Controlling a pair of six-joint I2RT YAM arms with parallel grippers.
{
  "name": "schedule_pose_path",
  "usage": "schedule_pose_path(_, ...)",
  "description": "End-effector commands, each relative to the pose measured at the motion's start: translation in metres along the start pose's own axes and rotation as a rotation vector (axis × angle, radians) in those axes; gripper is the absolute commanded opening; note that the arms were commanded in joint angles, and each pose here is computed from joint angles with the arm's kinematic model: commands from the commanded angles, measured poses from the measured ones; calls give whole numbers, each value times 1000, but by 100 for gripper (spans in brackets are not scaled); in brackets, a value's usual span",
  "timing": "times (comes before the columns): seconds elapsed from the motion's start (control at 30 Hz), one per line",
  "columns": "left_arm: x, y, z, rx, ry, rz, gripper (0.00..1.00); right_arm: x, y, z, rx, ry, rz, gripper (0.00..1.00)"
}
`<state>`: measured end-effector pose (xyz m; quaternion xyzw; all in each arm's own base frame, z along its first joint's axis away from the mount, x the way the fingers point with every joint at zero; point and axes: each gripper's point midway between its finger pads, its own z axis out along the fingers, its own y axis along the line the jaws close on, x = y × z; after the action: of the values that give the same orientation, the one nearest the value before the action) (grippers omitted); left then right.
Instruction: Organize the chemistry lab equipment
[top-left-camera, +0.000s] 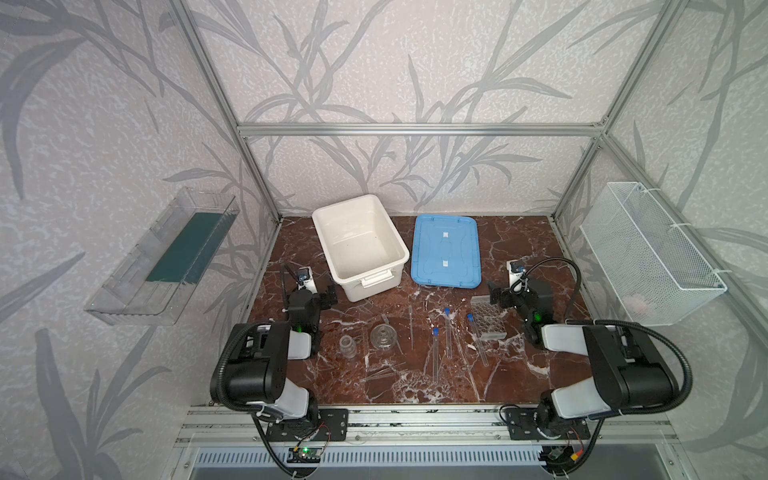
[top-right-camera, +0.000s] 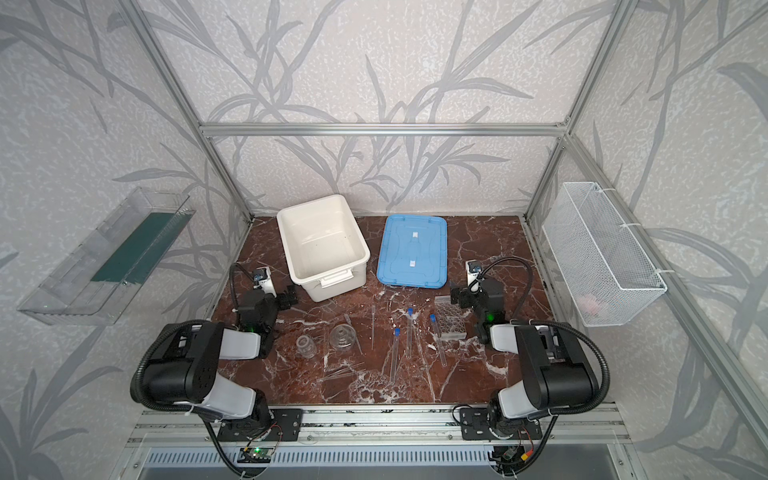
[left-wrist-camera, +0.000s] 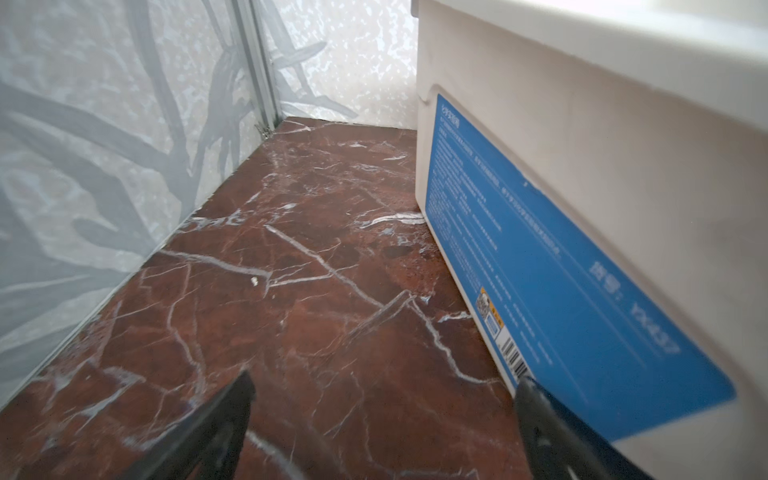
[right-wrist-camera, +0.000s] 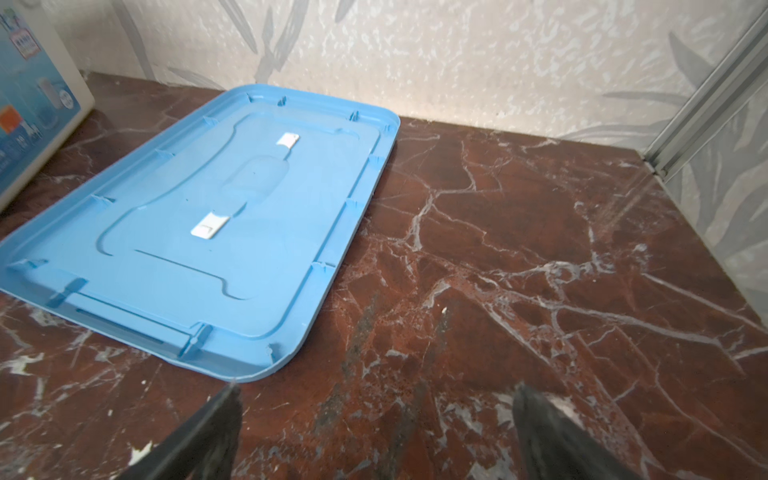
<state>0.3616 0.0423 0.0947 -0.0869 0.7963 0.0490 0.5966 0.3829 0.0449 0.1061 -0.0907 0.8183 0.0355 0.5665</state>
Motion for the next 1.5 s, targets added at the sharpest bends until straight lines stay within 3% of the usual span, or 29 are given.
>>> schedule_pose_path(0.0, -39, 7, -11, -37, -106, -27, 99, -20, 1, -9, -14, 15, 10, 99)
schedule_pose_path(0.13, -58, 15, -21, -91, -49, -102, 99, -41, 1, -22, -14, 4, 95, 99)
schedule_pose_path(0.27, -62, 18, -33, -102, -35, -179, 99, -52, 4, -37, -33, 24, 278, 99)
schedule_pose_path(0.4, -71, 21, -53, -116, 2, -355, 99, -54, 14, -49, -84, 72, 439, 99)
schedule_pose_path(0.63, -127, -34, -87, 125, 68, -457, 99, -68, 55, -81, -307, 194, 472, 99)
schedule_pose_path(0.8, -152, -108, -119, 298, 130, -295, 99, -73, 87, -97, -492, 305, 537, 99)
schedule_pose_path(1.0, -141, -184, -153, 464, 338, -176, 99, -55, 86, -116, -393, 439, 496, 99)
schedule_pose_path(1.23, -79, -254, -202, 557, 546, -5, 95, -40, 97, -133, -416, 502, 518, 100)
schedule_pose_path(1.4, -33, -296, -227, 610, 657, 84, 93, -29, 110, -143, -422, 565, 425, 100)
schedule_pose_path(1.47, -11, -310, -233, 615, 714, 110, 86, -26, 111, -144, -411, 563, 404, 100)
